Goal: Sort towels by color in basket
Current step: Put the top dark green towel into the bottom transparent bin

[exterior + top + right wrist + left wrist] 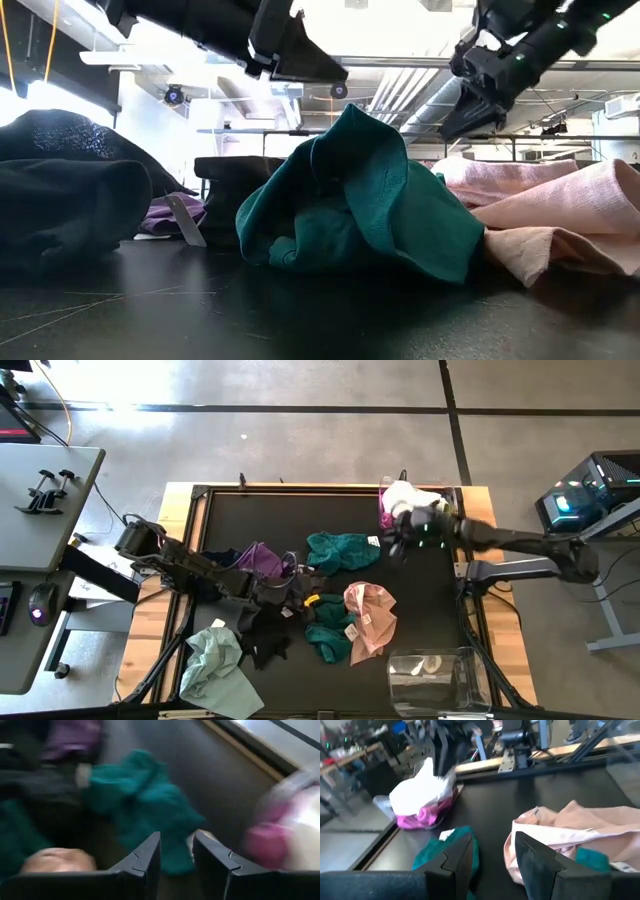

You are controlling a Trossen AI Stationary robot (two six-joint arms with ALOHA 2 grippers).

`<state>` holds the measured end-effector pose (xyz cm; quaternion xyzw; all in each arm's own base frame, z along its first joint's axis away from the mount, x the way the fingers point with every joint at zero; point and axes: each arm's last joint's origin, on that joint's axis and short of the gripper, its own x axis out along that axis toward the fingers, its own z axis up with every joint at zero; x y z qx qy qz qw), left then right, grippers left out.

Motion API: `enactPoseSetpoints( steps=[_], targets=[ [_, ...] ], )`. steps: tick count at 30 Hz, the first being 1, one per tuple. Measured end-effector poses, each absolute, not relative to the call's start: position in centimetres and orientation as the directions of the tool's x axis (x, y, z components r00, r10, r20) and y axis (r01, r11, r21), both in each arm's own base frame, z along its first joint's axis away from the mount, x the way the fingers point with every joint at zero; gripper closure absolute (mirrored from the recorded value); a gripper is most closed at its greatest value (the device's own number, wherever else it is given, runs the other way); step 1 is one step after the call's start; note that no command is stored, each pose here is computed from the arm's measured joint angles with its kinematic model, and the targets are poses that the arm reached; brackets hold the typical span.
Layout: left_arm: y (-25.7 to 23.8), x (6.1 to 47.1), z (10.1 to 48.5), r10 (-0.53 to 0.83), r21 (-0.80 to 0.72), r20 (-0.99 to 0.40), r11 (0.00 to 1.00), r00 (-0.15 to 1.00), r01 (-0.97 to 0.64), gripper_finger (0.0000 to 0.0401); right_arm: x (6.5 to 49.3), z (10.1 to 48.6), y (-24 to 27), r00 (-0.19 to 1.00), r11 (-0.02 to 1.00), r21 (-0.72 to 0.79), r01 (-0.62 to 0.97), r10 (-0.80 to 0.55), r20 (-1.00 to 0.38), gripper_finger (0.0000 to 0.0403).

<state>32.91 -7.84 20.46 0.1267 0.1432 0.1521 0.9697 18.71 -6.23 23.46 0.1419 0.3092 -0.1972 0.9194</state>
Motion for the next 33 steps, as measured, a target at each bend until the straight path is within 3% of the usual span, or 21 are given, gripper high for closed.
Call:
enactPoseSetpoints(
  steps=[5,10,15,26,33],
  targets=[
    [-7.9,33.1,21.1,0.326,0.275,-0.187,0.923,0.927,-0.269,0.0268,20.4,20.8,-2.2,0.868,0.953,0.175,0.246,-0.136,-0.478,0.0295],
    [-7.6,33.1,21.1,0.332,0.272,-0.183,0.922,0.925,-0.277,0.0268,21.4,19.4,0.7,0.903,0.984,0.062,0.167,-0.128,-0.411,0.0295],
    [-6.8,33.3,21.1,0.352,0.242,-0.183,0.921,0.918,-0.305,0.0268,22.4,18.3,2.1,0.897,0.985,-0.047,0.166,-0.171,-0.409,0.0295],
    [-6.2,33.5,21.2,0.370,0.182,-0.176,0.923,0.912,-0.339,0.0268,25.2,14.6,1.4,0.883,0.976,-0.107,0.188,-0.216,-0.418,0.0293],
    [-6.0,33.5,21.2,0.374,0.161,-0.178,0.924,0.910,-0.348,0.0268,27.7,13.6,-1.3,0.836,0.948,-0.144,0.284,-0.318,-0.447,0.0228]
  ],
)
